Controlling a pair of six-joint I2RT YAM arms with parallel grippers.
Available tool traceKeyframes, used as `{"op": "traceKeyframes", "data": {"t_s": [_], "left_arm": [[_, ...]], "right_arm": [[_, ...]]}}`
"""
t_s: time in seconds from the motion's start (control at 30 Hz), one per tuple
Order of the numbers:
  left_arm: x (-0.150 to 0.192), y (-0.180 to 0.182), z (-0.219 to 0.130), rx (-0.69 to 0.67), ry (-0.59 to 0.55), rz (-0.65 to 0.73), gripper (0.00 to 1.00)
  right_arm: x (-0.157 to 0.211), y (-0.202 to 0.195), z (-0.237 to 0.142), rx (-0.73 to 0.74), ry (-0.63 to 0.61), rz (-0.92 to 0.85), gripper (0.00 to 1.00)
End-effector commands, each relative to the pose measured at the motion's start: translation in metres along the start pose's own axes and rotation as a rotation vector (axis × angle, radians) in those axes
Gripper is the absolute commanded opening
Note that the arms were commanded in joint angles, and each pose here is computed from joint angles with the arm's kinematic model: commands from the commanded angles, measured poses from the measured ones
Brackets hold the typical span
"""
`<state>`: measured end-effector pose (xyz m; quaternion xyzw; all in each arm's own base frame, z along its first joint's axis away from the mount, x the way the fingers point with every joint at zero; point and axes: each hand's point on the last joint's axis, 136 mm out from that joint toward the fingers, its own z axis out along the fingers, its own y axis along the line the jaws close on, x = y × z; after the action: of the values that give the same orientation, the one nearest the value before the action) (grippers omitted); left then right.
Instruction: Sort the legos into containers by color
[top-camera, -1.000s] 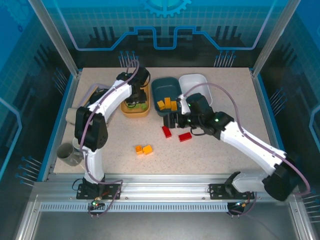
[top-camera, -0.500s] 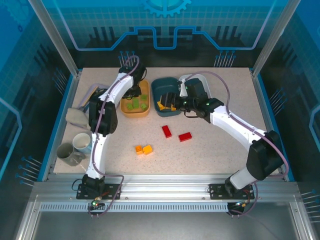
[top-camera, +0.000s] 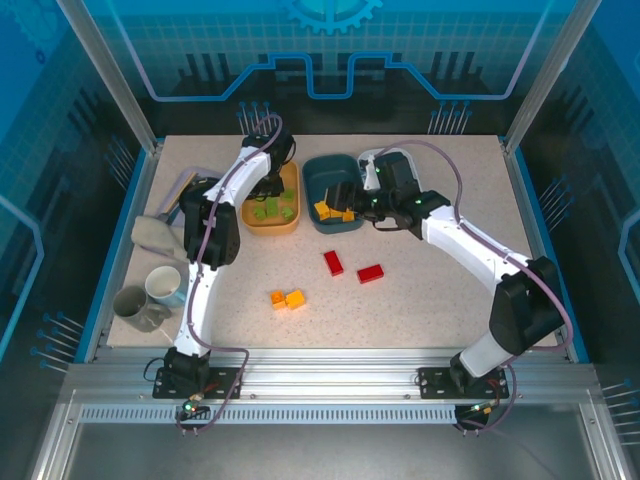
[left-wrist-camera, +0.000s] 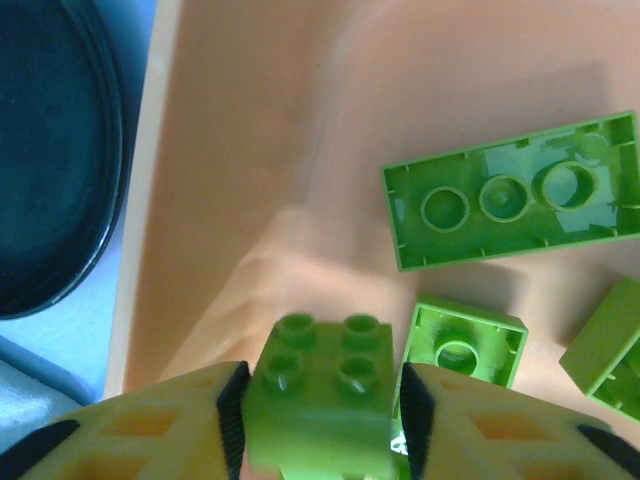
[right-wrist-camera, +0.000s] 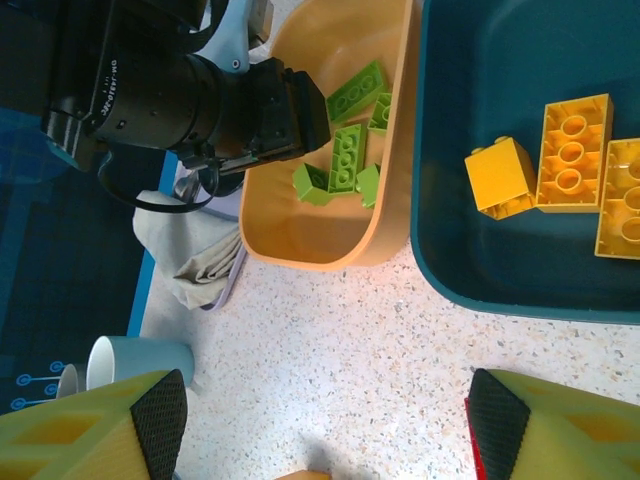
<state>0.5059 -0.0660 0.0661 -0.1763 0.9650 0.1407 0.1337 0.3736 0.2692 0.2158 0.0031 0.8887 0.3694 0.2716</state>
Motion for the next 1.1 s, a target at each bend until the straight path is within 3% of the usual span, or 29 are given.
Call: {"op": "traceKeyframes", "data": {"t_s": [0.0,0.23,0.47,0.63,0.73,0.9,1.07], "left_arm": [[0.001,0.002,-0.005,0.001,0.013,-0.001,0.53],[-0.010,-0.001,-0.045,0.086,-0.045,-0.017,0.59],[-0.006,0.007,-0.137,0.350,-0.118,-0.161,0.66],[0.049,0.019,-0.186,0.618,-0.094,-0.228,0.75],[0.098,0.028,-0.194,0.715,-0.039,-0.236,0.81],[0.173,0.041,-0.194,0.771,0.039,-0.211,0.85],[0.213,0.055,-0.191,0.775,0.070,-0.216,0.85]], "right_arm": [[0.005,-0.009,-0.004,0.070,0.053,-0.060,0.78],[0.050,-0.023,-0.010,0.229,0.174,-0.256,0.77],[0.107,-0.040,0.016,0.403,0.347,-0.403,0.75],[0.133,-0.055,0.041,0.499,0.459,-0.462,0.76],[0.138,-0.070,0.052,0.567,0.502,-0.461,0.76],[0.142,-0.079,0.070,0.577,0.532,-0.469,0.72],[0.144,-0.092,0.083,0.614,0.565,-0.471,0.63]]}}
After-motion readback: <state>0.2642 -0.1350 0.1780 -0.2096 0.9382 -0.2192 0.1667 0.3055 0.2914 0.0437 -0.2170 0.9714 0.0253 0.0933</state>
